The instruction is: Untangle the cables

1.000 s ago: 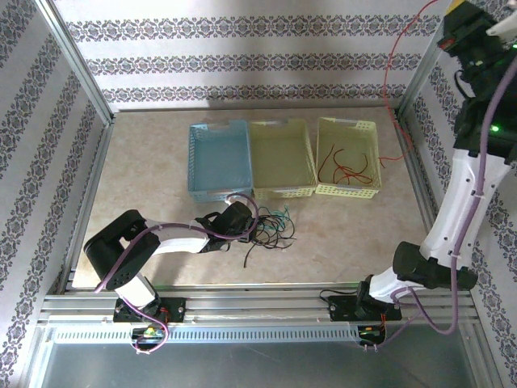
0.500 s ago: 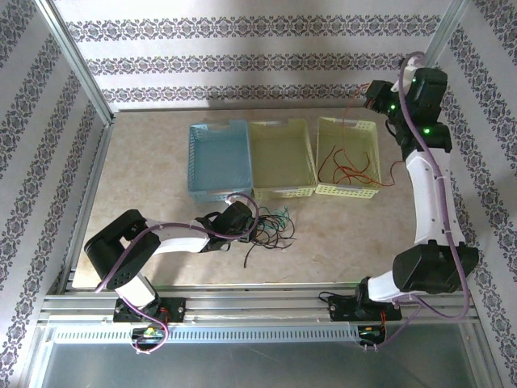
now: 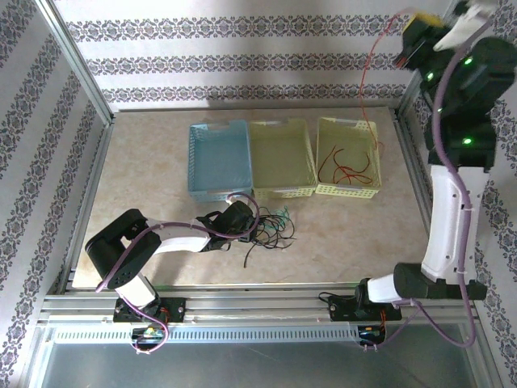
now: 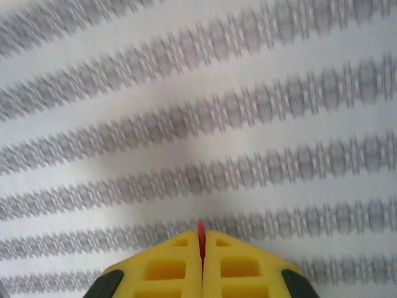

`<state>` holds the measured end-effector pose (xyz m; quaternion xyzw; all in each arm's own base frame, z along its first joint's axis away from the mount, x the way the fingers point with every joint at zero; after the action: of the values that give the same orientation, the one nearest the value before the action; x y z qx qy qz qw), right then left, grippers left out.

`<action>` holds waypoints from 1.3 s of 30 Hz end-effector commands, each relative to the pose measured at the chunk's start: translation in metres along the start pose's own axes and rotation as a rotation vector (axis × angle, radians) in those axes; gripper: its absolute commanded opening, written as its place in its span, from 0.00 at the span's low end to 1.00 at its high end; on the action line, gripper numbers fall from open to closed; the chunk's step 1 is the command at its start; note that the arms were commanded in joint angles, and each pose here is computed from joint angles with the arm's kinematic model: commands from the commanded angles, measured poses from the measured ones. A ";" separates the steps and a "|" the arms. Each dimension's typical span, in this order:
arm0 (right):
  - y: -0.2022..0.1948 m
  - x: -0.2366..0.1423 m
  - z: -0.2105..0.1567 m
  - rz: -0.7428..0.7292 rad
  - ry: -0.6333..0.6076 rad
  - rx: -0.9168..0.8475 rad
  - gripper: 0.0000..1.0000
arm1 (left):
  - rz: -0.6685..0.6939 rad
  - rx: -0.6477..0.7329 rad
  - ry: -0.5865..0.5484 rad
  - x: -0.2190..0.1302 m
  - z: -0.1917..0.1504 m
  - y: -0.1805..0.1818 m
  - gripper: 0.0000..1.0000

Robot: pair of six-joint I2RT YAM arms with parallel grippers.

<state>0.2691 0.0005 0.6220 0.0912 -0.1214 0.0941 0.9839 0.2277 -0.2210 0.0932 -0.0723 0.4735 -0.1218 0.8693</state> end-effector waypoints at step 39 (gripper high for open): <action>0.033 0.067 -0.188 -0.383 0.309 -0.530 0.00 | 0.252 0.064 0.160 0.026 -0.028 0.039 0.57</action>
<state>0.3738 0.0595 0.4682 -0.0351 0.0440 -0.0407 0.9976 0.2317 -0.2248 0.0939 -0.0571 0.4881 -0.1122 0.8637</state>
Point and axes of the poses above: each hand's point on the last joint's axis, 136 mm out from that joint toward the fingers, its own x axis out along the fingers, its own y axis along the line the jaws close on, z = x × y, the point moved 10 cm from there along -x, back along the fingers, and after that the axes turned 4 degrees about -x, right-handed, at the moved point
